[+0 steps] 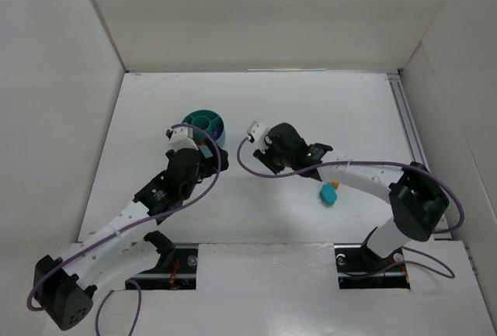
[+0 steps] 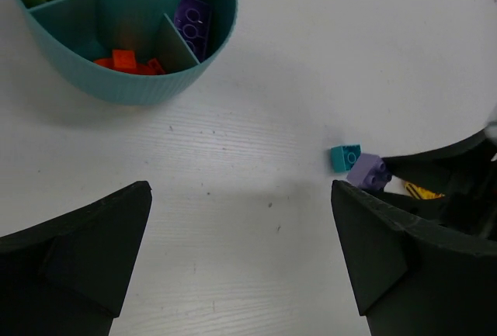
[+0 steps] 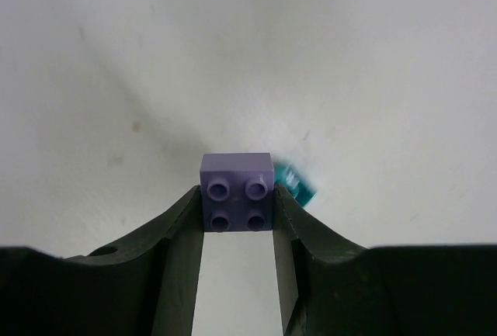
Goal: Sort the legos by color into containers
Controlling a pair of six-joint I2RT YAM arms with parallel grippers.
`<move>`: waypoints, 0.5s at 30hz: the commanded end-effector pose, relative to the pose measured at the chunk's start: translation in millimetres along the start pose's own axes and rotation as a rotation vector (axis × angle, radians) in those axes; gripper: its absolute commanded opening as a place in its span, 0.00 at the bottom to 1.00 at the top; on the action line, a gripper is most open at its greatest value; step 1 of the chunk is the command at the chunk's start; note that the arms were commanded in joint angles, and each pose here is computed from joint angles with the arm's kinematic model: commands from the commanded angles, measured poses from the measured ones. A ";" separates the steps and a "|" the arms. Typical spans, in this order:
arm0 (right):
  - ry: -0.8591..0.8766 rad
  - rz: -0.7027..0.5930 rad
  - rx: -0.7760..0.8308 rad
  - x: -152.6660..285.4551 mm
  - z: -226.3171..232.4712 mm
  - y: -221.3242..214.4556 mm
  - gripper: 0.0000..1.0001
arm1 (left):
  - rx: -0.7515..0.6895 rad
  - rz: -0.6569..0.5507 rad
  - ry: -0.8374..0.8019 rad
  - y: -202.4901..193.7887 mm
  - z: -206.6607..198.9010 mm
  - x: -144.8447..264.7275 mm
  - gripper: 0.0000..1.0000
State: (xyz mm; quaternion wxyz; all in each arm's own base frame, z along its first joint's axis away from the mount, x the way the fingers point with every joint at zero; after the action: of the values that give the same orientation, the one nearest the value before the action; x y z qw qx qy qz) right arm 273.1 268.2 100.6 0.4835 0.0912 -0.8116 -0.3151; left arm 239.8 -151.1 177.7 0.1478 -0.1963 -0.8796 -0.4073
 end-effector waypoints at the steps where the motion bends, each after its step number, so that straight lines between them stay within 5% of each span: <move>1: -0.124 -0.350 0.171 15.0 -44.9 111.7 0.27 | 0.082 -0.126 0.021 29.5 -4.3 12.1 1.00; 7: -0.154 -0.578 0.347 11.1 -65.9 196.9 0.27 | 0.099 -0.156 -0.023 40.3 -13.0 20.3 1.00; 15: -0.097 -0.672 0.501 -33.6 -60.7 237.2 0.29 | 0.118 -0.199 0.018 48.1 -7.5 21.6 1.00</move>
State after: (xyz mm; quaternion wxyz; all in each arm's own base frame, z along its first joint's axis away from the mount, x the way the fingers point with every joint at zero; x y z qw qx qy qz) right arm 375.6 418.2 205.8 0.3232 0.3823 -0.8239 -0.2657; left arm 239.8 -128.9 195.5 0.1439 -0.1289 -0.9012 -0.3879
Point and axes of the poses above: each gripper's point midway between its finger pads, its own x axis back along the fingers, its own z axis along the line the jaws close on, y = z × x, the point moved 2 cm from there along x, back along the fingers, and after that the axes turned 13 degrees about x, right-handed, at the moved point
